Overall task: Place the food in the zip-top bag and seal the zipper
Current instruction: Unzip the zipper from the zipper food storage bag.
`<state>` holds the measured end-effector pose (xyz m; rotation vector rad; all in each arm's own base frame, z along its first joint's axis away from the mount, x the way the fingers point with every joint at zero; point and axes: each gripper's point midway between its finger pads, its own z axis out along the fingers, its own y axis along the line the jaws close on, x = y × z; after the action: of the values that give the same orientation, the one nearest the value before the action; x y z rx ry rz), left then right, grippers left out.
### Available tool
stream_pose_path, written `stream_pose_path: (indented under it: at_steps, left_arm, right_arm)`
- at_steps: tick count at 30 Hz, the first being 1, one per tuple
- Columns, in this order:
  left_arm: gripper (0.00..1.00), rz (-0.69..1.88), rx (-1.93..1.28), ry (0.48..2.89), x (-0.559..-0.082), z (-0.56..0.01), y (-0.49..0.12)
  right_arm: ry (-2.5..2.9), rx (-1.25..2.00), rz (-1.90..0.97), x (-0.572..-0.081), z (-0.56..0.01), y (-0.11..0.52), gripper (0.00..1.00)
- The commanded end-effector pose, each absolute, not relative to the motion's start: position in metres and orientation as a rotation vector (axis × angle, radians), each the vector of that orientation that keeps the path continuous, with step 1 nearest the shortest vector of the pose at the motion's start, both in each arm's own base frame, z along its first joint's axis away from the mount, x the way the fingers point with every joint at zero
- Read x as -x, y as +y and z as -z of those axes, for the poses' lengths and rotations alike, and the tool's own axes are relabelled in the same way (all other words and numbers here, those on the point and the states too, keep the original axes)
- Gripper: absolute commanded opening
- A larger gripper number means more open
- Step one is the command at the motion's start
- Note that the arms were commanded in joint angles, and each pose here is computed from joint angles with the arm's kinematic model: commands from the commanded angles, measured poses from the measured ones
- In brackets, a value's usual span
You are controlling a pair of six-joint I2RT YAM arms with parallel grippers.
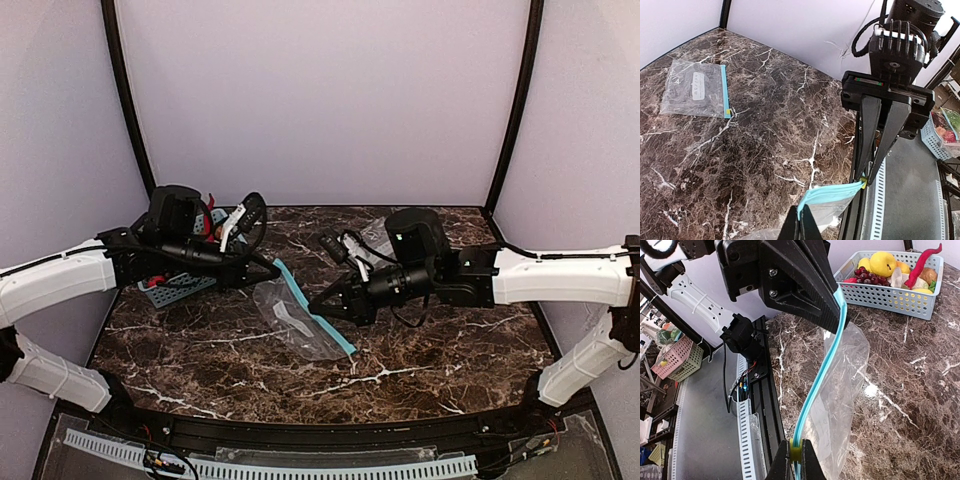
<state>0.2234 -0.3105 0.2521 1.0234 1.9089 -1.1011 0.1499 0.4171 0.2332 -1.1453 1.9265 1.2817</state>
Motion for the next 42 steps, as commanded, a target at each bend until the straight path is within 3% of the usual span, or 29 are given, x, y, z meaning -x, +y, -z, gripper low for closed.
stream_pose_path:
  at_steps: [1, 42]
  left_arm:
    - [0.01, 1.026, -0.940, 1.890, -0.239, -0.261, -0.298]
    - [0.01, 0.832, -0.672, 1.890, -0.282, -0.275, -0.247]
  right_arm:
    - [1.978, 1.192, -1.288, -0.139, -0.215, 0.414, 0.00]
    - [2.036, 1.195, -1.262, -0.138, -0.199, 0.409, 0.00]
